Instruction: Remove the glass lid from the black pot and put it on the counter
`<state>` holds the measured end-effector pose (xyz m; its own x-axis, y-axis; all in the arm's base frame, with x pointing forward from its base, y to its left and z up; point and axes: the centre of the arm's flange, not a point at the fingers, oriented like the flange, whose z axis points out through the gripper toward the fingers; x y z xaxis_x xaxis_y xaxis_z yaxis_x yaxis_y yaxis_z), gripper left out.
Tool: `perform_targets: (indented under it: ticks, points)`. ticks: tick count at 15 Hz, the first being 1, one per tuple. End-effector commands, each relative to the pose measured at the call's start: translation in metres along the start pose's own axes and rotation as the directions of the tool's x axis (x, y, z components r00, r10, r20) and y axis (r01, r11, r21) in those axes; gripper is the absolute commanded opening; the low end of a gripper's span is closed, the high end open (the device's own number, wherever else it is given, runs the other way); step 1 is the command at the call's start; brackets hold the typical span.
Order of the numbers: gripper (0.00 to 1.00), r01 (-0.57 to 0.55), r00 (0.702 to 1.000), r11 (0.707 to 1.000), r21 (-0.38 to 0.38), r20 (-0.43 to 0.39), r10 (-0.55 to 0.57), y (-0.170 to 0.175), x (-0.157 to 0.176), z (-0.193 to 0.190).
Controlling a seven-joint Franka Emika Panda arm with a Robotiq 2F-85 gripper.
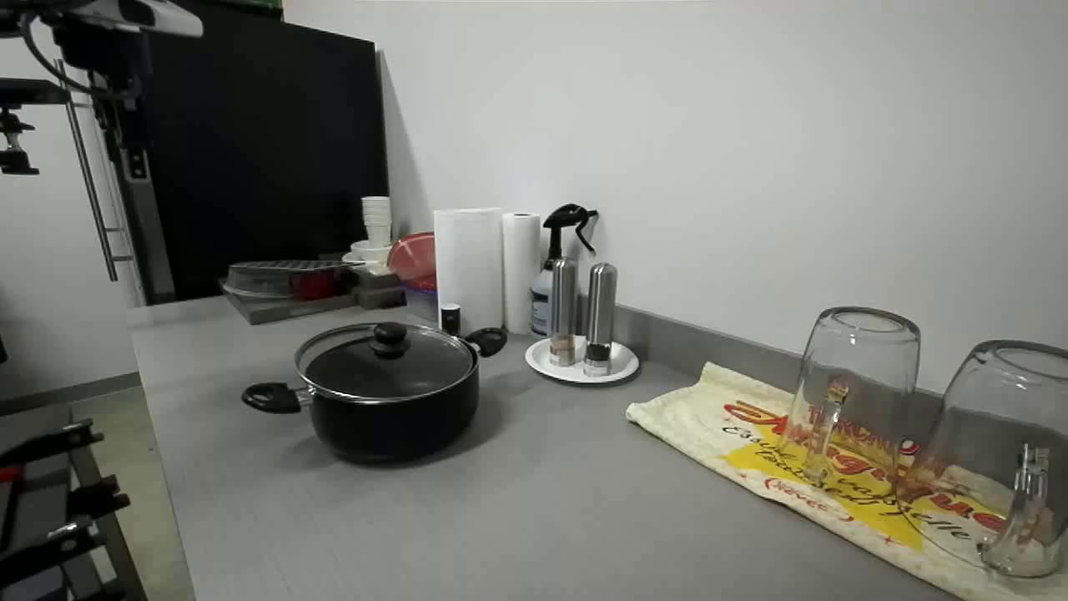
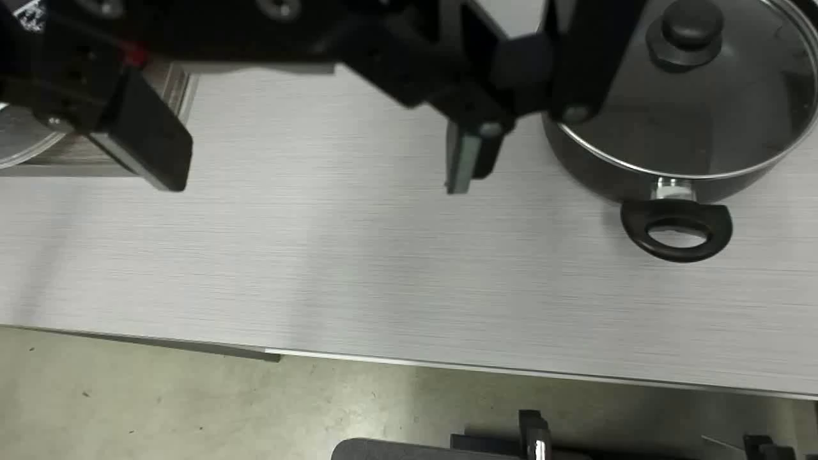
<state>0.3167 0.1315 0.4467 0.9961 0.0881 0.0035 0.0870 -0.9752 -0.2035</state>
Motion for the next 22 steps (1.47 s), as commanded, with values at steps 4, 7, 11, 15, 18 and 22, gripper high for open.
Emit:
perform_targets:
  ticks: [4,7,11,15,18,22]
  points:
    - [1.00,-0.016,0.999,1.000,-0.003,-0.042,0.016,-0.002,0.021,-0.001]
    - [1.00,-0.056,0.990,0.998,-0.005,-0.129,0.055,-0.001,0.062,-0.003]
    - [1.00,-0.108,0.962,0.994,-0.006,-0.253,0.103,0.005,0.124,-0.006]
    - [1.00,-0.186,0.933,0.981,-0.051,-0.322,0.160,0.026,0.180,-0.003]
    - [1.00,-0.252,0.922,0.963,-0.096,-0.326,0.209,0.053,0.202,0.002]
    - [1.00,-0.333,0.907,0.934,-0.128,-0.316,0.280,0.089,0.207,0.008]
